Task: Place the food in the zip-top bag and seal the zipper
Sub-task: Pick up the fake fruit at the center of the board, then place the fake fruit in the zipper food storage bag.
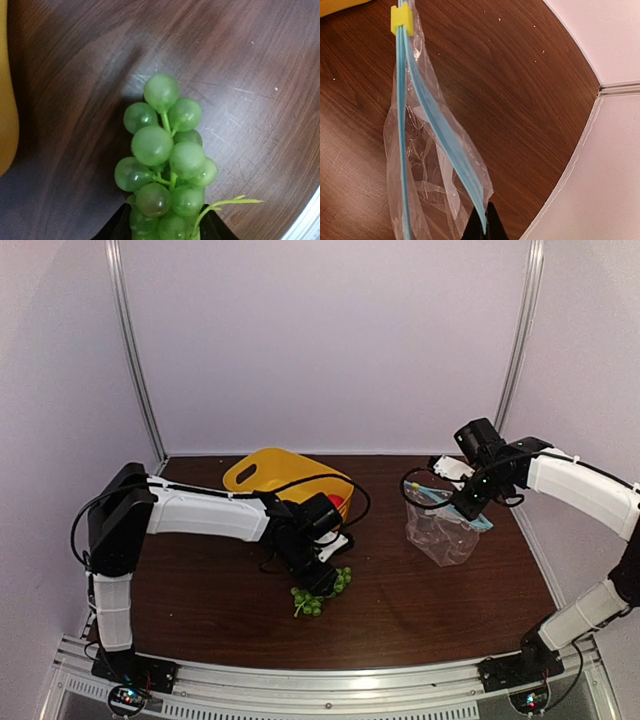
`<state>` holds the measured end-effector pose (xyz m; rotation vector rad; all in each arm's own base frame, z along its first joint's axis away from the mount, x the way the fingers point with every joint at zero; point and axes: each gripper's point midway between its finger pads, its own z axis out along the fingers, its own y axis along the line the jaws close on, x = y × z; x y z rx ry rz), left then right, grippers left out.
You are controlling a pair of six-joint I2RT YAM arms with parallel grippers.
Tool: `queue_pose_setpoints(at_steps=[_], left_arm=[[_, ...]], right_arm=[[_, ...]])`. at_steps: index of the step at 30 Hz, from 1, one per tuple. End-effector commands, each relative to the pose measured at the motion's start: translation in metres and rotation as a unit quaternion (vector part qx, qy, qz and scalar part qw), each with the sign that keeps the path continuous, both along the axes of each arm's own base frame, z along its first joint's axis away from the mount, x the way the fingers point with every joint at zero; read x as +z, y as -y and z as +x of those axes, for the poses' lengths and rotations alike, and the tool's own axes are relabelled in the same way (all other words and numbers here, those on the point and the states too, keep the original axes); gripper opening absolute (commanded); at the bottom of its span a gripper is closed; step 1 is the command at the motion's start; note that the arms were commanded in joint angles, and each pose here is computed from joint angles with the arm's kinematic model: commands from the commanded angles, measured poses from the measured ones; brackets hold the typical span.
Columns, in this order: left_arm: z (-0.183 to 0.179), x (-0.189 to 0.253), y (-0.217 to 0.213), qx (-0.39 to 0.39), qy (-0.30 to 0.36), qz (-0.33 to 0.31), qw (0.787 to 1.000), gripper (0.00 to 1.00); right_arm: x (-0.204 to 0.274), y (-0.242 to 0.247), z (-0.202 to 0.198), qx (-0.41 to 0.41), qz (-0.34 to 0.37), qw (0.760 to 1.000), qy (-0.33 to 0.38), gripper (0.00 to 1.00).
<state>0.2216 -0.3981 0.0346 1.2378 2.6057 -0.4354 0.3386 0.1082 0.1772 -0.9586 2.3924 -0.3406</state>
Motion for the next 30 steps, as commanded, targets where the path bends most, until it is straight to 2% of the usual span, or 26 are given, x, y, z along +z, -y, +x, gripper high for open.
queue_pose_setpoints(at_steps=[1, 3, 5, 7, 9, 12, 13, 15, 18, 21, 30], left_arm=[[0.005, 0.001, 0.001, 0.009, 0.002, 0.009, 1.0, 0.37], [0.01, 0.018, 0.008, 0.013, 0.016, -0.012, 1.0, 0.26], [0.015, 0.05, 0.019, 0.014, 0.04, -0.057, 0.997, 0.2], [0.023, 0.084, 0.033, 0.022, 0.07, -0.119, 0.99, 0.07], [0.029, 0.123, 0.05, 0.033, 0.098, -0.205, 0.973, 0.0], [0.029, 0.174, 0.072, 0.05, 0.107, -0.356, 0.927, 0.0], [0.029, 0.199, 0.08, 0.052, 0.112, -0.421, 0.899, 0.0], [0.029, 0.218, 0.085, 0.069, 0.102, -0.486, 0.865, 0.0], [0.035, 0.254, 0.092, 0.087, 0.107, -0.58, 0.803, 0.0], [0.04, 0.271, 0.101, 0.097, 0.097, -0.637, 0.759, 0.0], [0.044, 0.258, 0.146, 0.102, 0.014, -0.678, 0.728, 0.0]], right_arm=[[0.008, 0.005, -0.001, -0.018, 0.002, 1.0, 0.021, 0.0], [0.017, 0.016, 0.005, -0.034, -0.022, 0.998, 0.043, 0.0], [0.029, 0.024, 0.011, -0.049, -0.036, 0.996, 0.071, 0.0], [0.038, 0.025, 0.014, -0.06, -0.025, 0.994, 0.09, 0.0], [0.038, 0.018, 0.015, -0.062, 0.002, 0.994, 0.093, 0.0], [0.028, 0.002, 0.013, -0.058, 0.052, 0.994, 0.079, 0.0], [0.022, -0.002, 0.013, -0.059, 0.064, 0.993, 0.076, 0.0], [0.014, -0.011, 0.013, -0.062, 0.094, 0.991, 0.069, 0.0], [0.004, -0.022, 0.012, -0.068, 0.139, 0.986, 0.063, 0.0], [-0.002, -0.035, 0.011, -0.067, 0.178, 0.981, 0.047, 0.0], [0.0, -0.055, 0.006, -0.05, 0.234, 0.971, 0.027, 0.0]])
